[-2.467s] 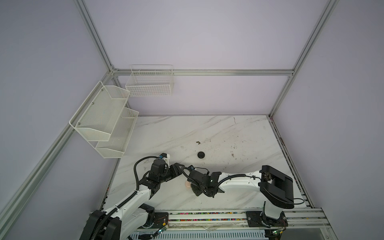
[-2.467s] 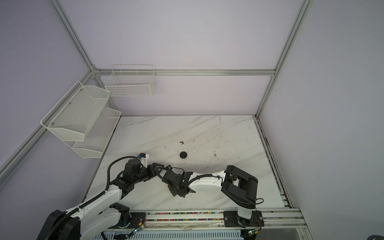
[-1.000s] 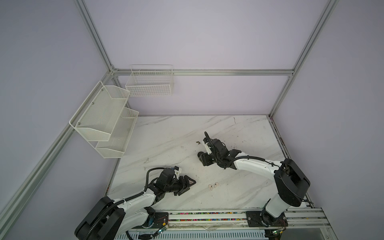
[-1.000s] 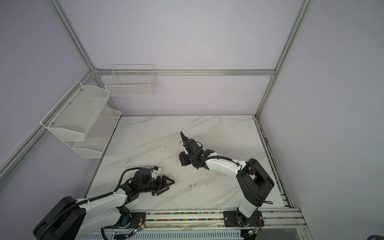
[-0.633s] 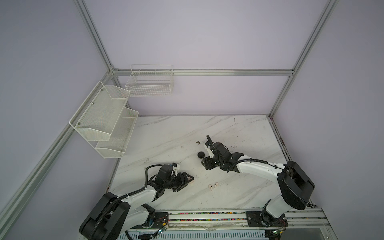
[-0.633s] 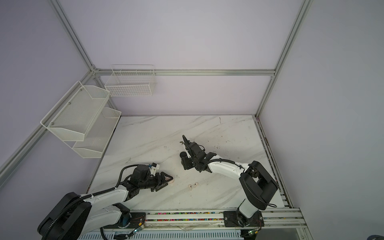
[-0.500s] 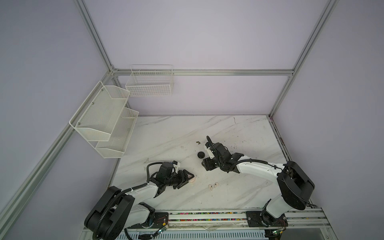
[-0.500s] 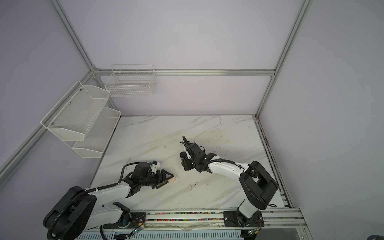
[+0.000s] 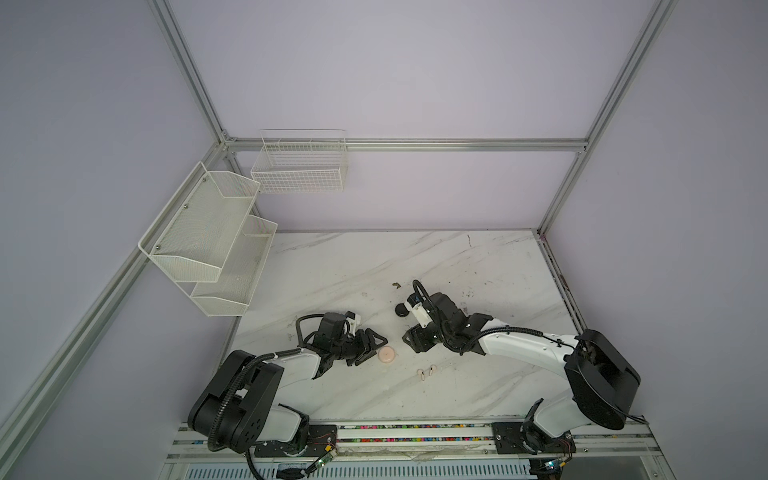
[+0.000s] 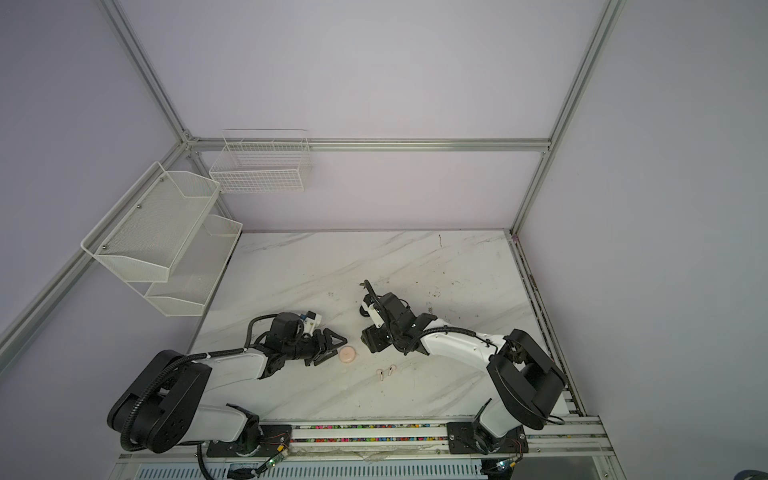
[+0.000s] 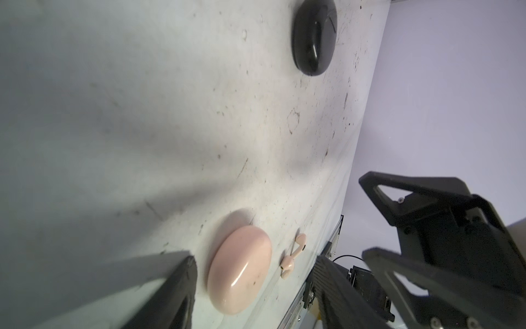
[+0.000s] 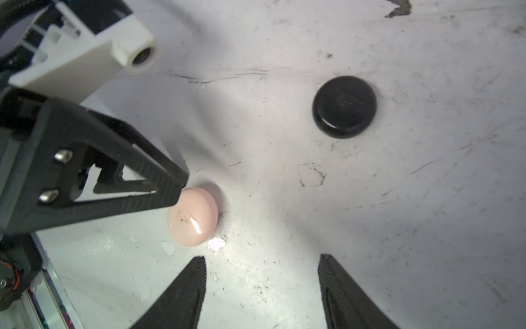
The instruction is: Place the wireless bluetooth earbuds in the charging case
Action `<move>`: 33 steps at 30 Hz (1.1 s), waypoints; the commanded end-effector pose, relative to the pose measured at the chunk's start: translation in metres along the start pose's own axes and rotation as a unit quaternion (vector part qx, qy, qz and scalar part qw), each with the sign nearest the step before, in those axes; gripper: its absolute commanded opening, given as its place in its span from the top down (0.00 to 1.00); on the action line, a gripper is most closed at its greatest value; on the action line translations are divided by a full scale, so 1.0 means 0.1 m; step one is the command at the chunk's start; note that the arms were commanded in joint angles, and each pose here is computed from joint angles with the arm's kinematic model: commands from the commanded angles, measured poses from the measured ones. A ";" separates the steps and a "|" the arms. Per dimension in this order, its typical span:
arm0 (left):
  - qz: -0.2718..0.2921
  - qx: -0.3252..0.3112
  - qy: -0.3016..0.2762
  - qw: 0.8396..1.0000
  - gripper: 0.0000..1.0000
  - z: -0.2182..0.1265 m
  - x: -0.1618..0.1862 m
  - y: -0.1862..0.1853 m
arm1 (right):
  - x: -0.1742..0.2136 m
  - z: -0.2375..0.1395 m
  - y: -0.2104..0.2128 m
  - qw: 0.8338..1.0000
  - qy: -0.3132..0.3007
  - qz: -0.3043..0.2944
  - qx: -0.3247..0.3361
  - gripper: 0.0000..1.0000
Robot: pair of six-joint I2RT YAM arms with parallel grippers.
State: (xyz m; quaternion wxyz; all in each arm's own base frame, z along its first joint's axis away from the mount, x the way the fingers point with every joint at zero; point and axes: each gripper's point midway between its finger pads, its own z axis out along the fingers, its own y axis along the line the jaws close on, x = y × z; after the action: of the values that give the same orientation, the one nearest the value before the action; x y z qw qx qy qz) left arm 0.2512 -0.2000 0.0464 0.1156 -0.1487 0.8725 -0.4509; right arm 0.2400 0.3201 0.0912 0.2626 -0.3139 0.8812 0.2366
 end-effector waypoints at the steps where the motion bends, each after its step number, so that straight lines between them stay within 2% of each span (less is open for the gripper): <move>1: 0.021 0.008 -0.010 1.000 0.34 -0.12 -0.15 -0.11 | 0.03 0.06 0.36 0.995 -0.007 -0.096 -0.040 0.33; 4: 0.019 -0.005 -0.029 0.999 0.31 -0.27 -0.16 -0.03 | 0.08 0.16 0.47 0.981 0.014 -0.189 -0.034 0.31; 7: 0.026 -0.014 -0.038 0.999 0.29 -0.35 -0.16 -0.04 | 0.12 0.26 0.42 0.960 0.055 -0.273 -0.023 0.29; 11: 0.022 -0.015 -0.036 0.999 0.28 -0.39 -0.16 0.00 | 0.31 0.42 0.38 0.938 0.115 -0.324 -0.045 0.27; 14: 0.017 -0.011 -0.035 0.999 0.27 -0.40 -0.14 0.04 | 0.35 0.45 0.37 0.933 0.130 -0.331 -0.062 0.27; 18: 0.009 0.003 -0.043 0.999 0.27 -0.38 -0.15 0.03 | 0.26 0.45 0.49 0.924 0.106 -0.355 -0.090 0.27; 21: 0.006 0.004 -0.042 0.999 0.27 -0.36 -0.15 0.05 | 0.29 0.54 0.49 0.922 0.111 -0.358 -0.095 0.27; 33: -0.010 0.016 -0.035 0.999 0.27 -0.28 -0.14 0.09 | 0.28 0.70 0.51 0.934 0.102 -0.327 -0.100 0.36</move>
State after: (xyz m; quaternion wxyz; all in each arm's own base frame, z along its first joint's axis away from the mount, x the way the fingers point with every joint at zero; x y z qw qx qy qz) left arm 0.2569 -0.1644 0.0537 0.1449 -0.1782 0.8680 -0.4403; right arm 0.2071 0.3756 0.0329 0.1918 -0.6353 0.7267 0.1774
